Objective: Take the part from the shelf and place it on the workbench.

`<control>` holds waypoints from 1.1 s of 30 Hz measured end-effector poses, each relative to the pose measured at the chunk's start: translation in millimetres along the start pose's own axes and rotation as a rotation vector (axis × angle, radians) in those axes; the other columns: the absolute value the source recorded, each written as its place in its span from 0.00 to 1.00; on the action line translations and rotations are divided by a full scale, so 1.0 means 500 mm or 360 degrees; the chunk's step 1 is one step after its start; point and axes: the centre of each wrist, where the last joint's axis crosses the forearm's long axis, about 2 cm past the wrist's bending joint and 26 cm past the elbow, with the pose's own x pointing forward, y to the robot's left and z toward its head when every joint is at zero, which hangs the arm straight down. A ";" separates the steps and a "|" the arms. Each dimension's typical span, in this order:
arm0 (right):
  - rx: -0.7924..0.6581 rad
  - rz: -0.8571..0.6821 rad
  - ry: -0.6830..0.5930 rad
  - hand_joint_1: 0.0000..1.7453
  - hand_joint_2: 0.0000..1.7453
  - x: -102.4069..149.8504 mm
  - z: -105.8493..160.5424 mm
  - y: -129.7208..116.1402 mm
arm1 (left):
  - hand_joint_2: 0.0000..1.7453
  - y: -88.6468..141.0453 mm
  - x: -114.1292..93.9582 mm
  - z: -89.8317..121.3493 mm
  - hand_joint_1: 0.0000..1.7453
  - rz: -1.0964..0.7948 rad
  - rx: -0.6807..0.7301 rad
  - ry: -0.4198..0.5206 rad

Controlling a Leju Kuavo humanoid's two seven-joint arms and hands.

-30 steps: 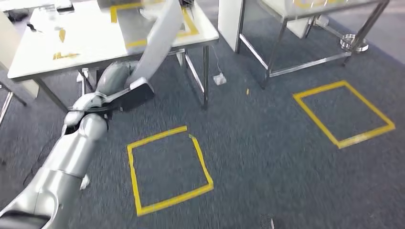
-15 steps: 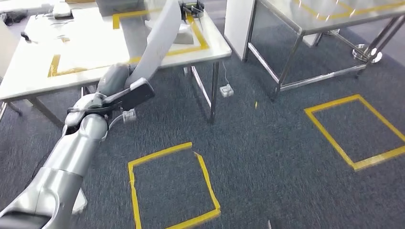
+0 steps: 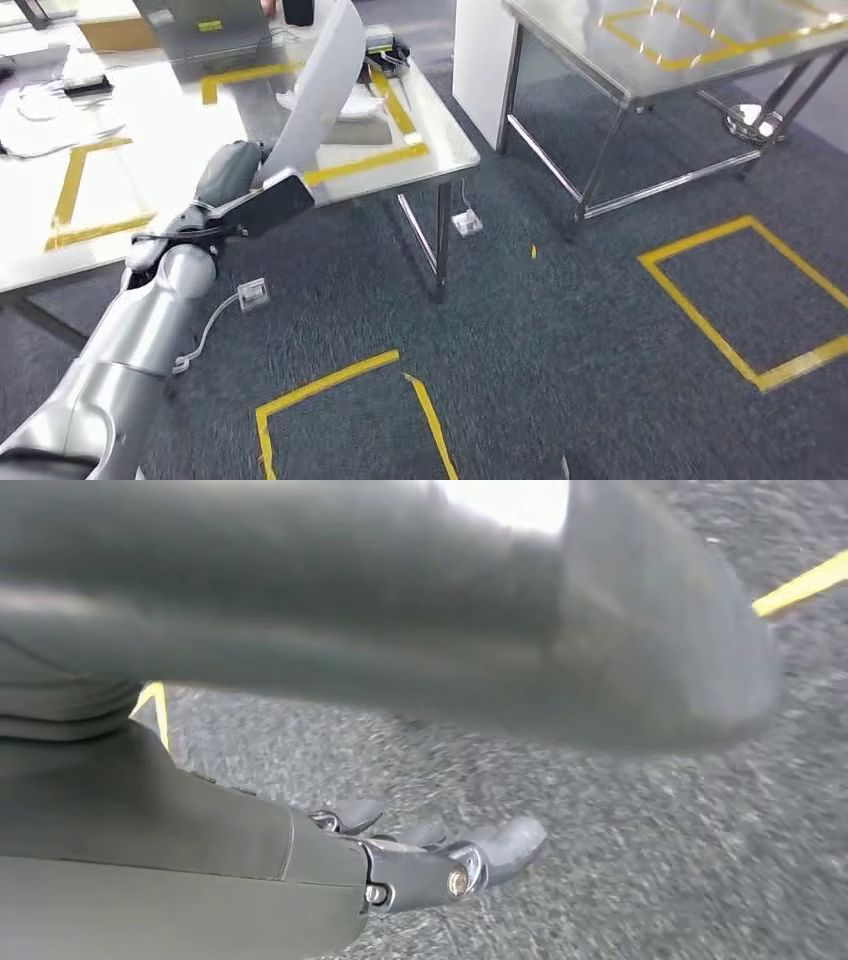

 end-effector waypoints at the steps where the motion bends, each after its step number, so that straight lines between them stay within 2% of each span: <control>1: -0.0002 -0.0001 -0.0006 0.00 0.00 0.003 -0.001 -0.001 | 1.00 0.005 0.003 -0.003 1.00 -0.0005 0.0007 -0.0008; 5: -0.0013 -0.0004 -0.0027 0.00 0.00 0.017 -0.008 -0.006 | 1.00 0.045 0.036 -0.034 1.00 -0.0041 0.0063 -0.0085; 19: -0.0040 -0.0010 0.0002 0.00 0.00 0.007 -0.006 -0.014 | 1.00 0.026 0.028 -0.034 1.00 -0.0054 0.0015 0.0005; 24: -0.0038 -0.0009 0.0004 0.00 0.00 0.005 -0.005 -0.013 | 1.00 0.015 -0.009 -0.014 1.00 -0.0082 -0.0021 0.0126; 29: -0.0023 0.0002 0.0010 0.00 0.00 -0.002 -0.002 -0.011 | 1.00 0.005 -0.080 0.033 1.00 -0.0126 -0.0062 0.0323; 33: -0.0022 0.0005 -0.0004 0.00 0.00 0.003 -0.004 -0.010 | 1.00 0.011 -0.105 0.050 1.00 -0.0139 -0.0057 0.0381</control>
